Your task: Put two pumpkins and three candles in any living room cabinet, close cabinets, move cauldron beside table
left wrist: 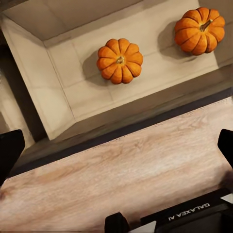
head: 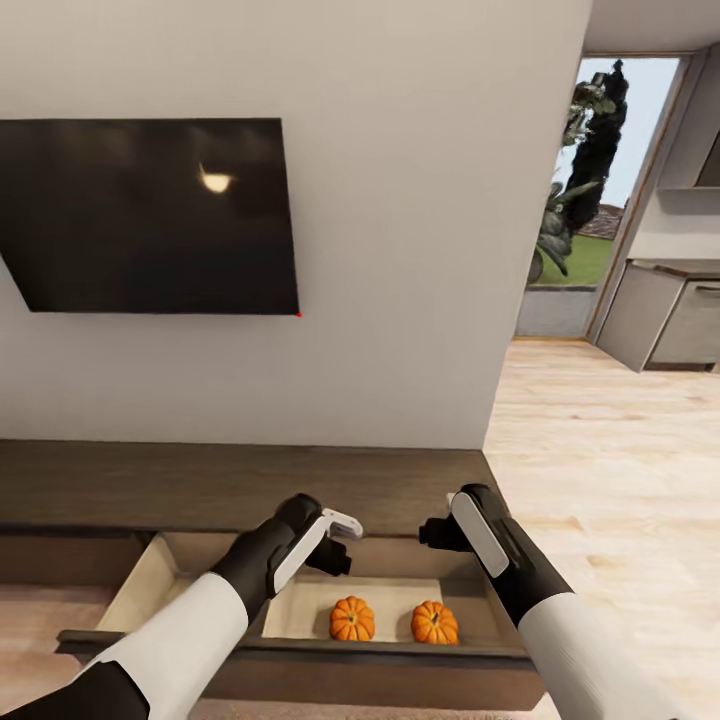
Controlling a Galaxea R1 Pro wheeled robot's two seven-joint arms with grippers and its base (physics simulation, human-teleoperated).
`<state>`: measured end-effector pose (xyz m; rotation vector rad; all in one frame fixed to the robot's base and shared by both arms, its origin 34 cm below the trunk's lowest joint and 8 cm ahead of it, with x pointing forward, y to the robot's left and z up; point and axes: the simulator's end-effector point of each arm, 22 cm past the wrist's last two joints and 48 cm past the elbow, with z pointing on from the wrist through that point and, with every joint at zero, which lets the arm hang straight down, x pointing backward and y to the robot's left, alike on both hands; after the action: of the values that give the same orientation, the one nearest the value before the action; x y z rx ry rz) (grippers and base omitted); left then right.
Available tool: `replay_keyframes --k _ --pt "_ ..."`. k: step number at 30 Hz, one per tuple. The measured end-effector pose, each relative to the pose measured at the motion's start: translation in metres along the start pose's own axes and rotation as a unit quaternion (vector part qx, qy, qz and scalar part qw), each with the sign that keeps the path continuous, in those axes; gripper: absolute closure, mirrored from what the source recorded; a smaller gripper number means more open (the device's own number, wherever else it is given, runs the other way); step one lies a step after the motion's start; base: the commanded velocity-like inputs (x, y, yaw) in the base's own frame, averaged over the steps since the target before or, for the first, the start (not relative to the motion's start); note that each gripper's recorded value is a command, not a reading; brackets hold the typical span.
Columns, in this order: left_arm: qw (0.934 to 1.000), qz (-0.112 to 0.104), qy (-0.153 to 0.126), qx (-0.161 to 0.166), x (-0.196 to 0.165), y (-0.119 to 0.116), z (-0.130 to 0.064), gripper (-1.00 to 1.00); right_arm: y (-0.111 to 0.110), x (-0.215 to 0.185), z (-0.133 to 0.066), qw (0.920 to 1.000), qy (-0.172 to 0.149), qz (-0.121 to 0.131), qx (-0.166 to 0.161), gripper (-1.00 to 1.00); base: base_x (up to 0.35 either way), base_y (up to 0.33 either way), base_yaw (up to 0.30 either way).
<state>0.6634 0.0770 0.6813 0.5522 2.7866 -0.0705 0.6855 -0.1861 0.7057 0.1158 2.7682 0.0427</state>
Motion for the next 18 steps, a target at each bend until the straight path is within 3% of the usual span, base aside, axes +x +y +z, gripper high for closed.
replay_keyframes --k 10,18 --pt "1.0 0.001 -0.001 -0.001 -0.007 0.001 -0.016 -1.0 0.001 -0.007 -0.016 1.0 0.0 0.0 0.0 -1.0 -0.197 0.0 0.013" --pt "1.0 0.0 -0.001 -0.001 -0.011 0.002 -0.029 -1.0 0.0 -0.013 -0.028 1.0 0.0 0.001 0.001 -1.0 -0.298 0.0 0.001"
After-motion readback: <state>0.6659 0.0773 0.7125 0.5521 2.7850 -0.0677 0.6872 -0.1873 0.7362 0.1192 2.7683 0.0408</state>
